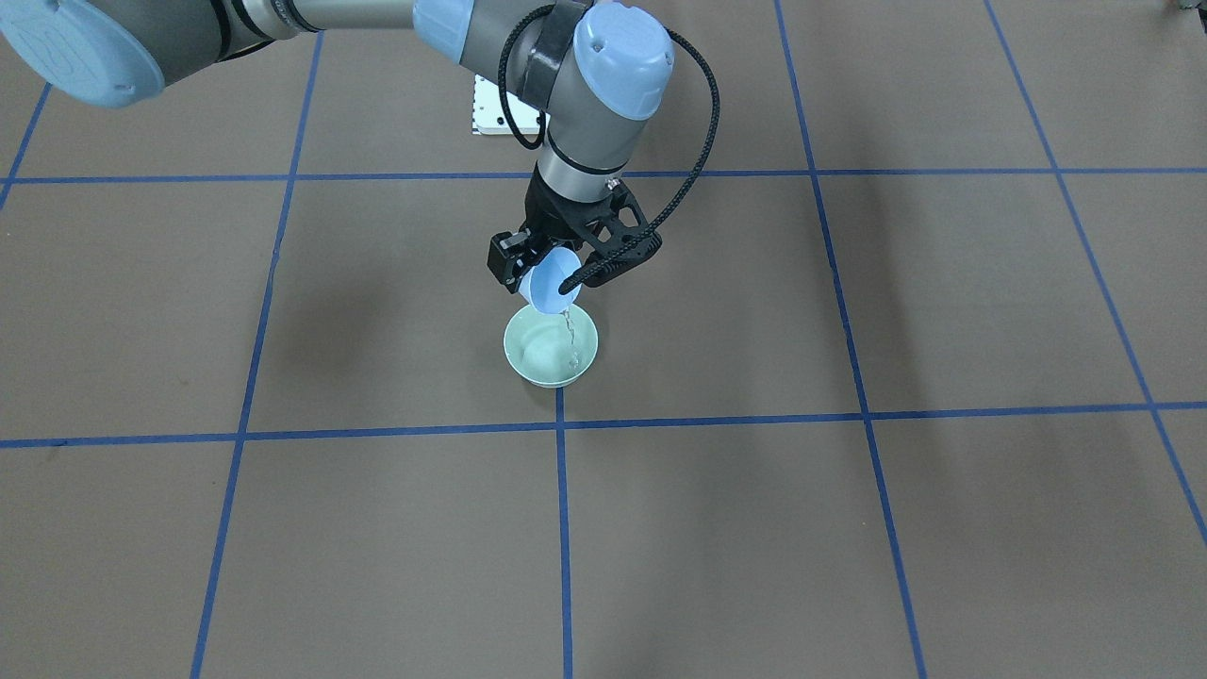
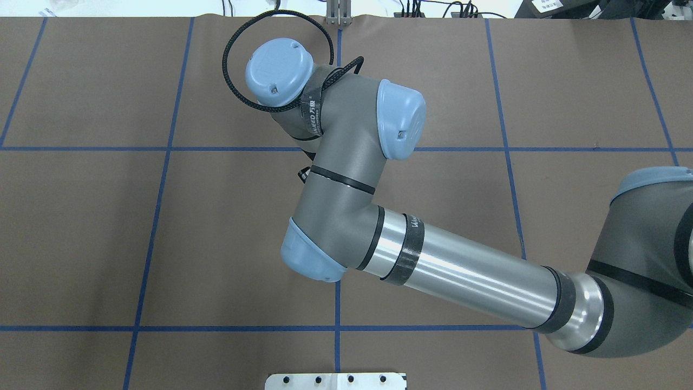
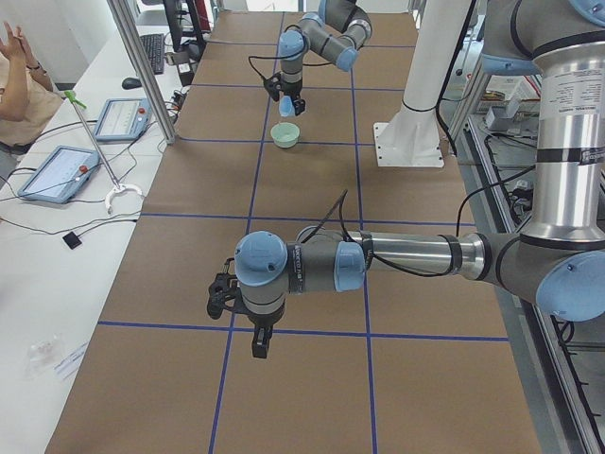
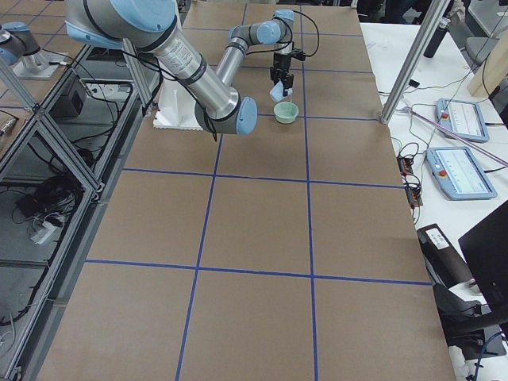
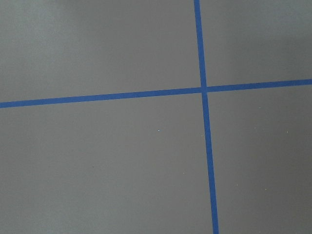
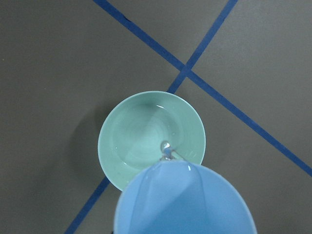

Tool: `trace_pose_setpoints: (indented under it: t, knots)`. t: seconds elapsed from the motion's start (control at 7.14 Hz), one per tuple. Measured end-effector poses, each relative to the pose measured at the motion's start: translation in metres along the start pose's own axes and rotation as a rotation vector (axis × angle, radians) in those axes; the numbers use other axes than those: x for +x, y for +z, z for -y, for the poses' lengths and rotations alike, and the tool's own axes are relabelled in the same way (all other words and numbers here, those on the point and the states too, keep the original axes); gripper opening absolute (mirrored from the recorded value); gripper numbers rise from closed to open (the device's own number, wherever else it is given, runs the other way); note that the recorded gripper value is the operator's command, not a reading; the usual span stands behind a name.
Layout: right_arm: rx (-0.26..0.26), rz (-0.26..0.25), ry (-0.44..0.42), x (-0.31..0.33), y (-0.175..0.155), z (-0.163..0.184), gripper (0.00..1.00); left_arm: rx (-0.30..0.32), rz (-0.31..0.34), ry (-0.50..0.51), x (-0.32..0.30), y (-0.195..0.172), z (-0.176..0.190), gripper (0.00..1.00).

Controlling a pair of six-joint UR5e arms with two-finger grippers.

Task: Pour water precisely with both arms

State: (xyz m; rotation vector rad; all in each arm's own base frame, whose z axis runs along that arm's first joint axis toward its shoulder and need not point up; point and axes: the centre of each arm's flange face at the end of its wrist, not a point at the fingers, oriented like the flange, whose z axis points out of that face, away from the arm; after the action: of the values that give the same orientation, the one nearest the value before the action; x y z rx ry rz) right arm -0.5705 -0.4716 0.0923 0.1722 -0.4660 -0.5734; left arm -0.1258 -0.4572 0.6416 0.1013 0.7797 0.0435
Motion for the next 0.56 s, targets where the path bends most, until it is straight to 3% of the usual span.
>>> trace_pose_setpoints:
  t: [0.56]
  knots:
    - [-0.029,-0.016,0.005,-0.0013,0.0038,0.0043,0.0,0.001,-0.001,0.0,0.0005,-0.0006,0.0007,1.0]
